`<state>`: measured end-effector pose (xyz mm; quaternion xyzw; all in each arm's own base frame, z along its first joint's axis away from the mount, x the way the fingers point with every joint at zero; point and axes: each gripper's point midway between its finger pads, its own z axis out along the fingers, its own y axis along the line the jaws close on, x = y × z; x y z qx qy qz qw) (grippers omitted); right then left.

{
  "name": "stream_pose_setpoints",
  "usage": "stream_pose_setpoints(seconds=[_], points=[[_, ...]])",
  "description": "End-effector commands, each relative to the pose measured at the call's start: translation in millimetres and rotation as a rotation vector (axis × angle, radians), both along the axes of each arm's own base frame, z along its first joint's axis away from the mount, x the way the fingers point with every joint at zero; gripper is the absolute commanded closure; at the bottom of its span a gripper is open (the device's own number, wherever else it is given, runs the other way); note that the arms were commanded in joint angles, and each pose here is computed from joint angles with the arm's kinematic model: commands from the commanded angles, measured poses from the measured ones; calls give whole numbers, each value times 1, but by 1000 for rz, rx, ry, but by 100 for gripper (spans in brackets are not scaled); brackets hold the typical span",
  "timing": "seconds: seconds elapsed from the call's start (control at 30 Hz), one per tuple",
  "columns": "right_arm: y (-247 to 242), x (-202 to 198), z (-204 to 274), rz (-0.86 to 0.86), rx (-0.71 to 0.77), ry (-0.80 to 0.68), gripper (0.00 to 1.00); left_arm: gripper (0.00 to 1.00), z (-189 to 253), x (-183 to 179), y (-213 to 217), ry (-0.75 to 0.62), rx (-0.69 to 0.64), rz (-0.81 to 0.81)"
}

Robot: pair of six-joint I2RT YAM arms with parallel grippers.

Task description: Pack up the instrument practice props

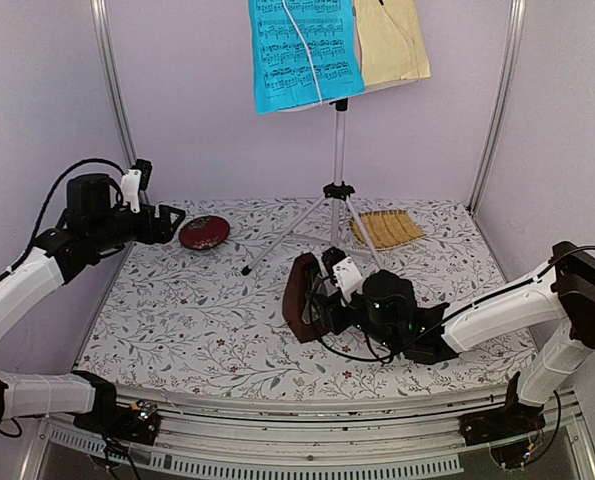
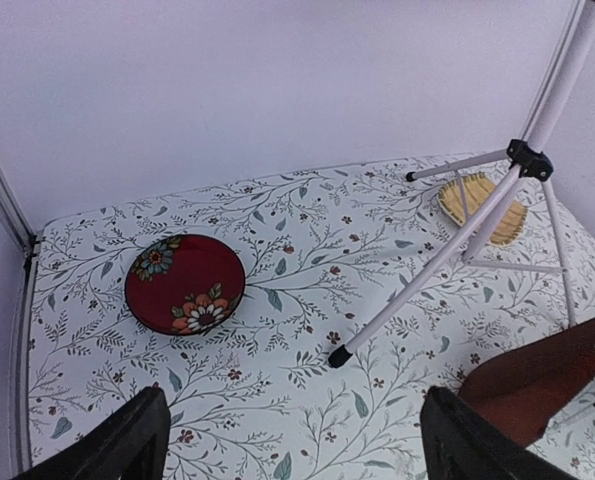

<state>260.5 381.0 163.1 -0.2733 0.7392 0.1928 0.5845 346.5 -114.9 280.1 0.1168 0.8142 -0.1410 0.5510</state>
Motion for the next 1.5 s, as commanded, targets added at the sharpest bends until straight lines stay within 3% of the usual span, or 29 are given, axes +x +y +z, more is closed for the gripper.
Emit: stream_pose_setpoints(seconds=[0.0,1.47], points=[[8,3,16,-25,52,-31,50,11,-3,1,3,-7,10,6],[8,-12,14,-176,48,2,50,11,-11,0,-1,16,-8,-12]])
